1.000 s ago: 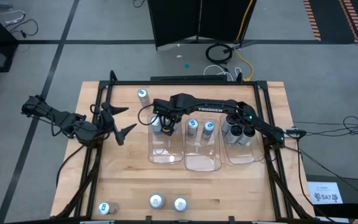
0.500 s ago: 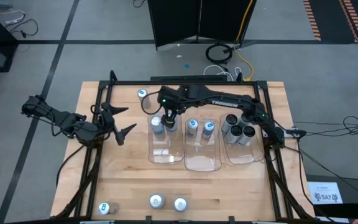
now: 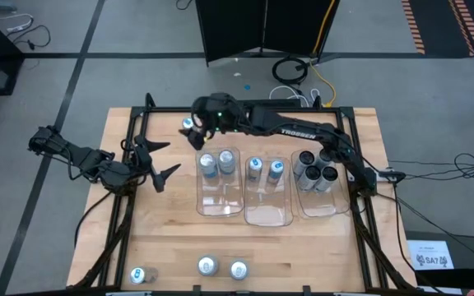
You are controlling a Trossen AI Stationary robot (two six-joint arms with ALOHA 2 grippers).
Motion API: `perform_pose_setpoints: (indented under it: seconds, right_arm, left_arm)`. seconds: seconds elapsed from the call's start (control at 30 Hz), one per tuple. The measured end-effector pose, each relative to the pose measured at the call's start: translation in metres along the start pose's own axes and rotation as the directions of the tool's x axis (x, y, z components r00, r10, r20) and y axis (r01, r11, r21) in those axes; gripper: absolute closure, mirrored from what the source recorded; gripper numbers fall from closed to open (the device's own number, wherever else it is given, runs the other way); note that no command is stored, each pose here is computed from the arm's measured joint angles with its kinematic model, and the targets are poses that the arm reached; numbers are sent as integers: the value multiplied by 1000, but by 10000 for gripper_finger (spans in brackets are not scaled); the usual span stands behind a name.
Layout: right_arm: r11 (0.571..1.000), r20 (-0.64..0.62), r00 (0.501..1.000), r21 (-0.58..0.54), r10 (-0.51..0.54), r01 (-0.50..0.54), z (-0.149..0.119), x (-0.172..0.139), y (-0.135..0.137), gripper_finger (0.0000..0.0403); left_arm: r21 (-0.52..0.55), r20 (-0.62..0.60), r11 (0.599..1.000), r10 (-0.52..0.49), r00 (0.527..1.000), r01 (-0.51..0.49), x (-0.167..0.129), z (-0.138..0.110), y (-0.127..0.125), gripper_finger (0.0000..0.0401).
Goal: Sort soda cans
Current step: Put the top blue soda can into the middle transparent bin
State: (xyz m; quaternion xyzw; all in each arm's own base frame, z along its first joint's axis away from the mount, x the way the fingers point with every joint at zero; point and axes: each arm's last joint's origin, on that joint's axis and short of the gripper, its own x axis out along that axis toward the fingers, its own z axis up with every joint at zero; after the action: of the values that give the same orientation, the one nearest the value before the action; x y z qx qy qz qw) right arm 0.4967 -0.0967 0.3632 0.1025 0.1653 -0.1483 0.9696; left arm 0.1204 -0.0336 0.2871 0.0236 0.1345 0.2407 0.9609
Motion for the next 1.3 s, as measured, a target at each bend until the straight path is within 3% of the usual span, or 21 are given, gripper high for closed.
perform_pose_setpoints:
  seconds: [0.13, 0.33, 0.73, 0.93, 1.13, 1.3]
  right_arm:
    - [999, 56, 998, -42, -10, 13, 7, 1, -10, 12]
    - [998, 67, 997, 50, -39, 36, 12, 2, -33, 12]
    - [996, -170, 982, 19, -88, 92, -17, 12, -53, 12]
    - [990, -346, 931, 34, -116, 136, -32, 4, -55, 12]
    - [986, -536, 833, 6, -137, 166, -42, -19, -53, 12]
    - [989, -582, 803, -21, -131, 147, -43, -32, -37, 12]
  left_arm:
    - [0, -1, 1000, 0, 1000, 0, 0, 0, 0, 12]
    - [-2, 3, 1000, 16, 1000, -16, 0, 0, 0, 12]
    - [-129, 7, 980, 152, 988, -150, 1, -3, 6, 12]
    - [-218, -24, 956, 195, 981, -195, 6, -6, 12, 12]
    - [-275, -89, 945, 157, 984, -176, 16, -6, 21, 12]
    - [-268, -73, 945, 173, 982, -187, 28, 2, 33, 12]
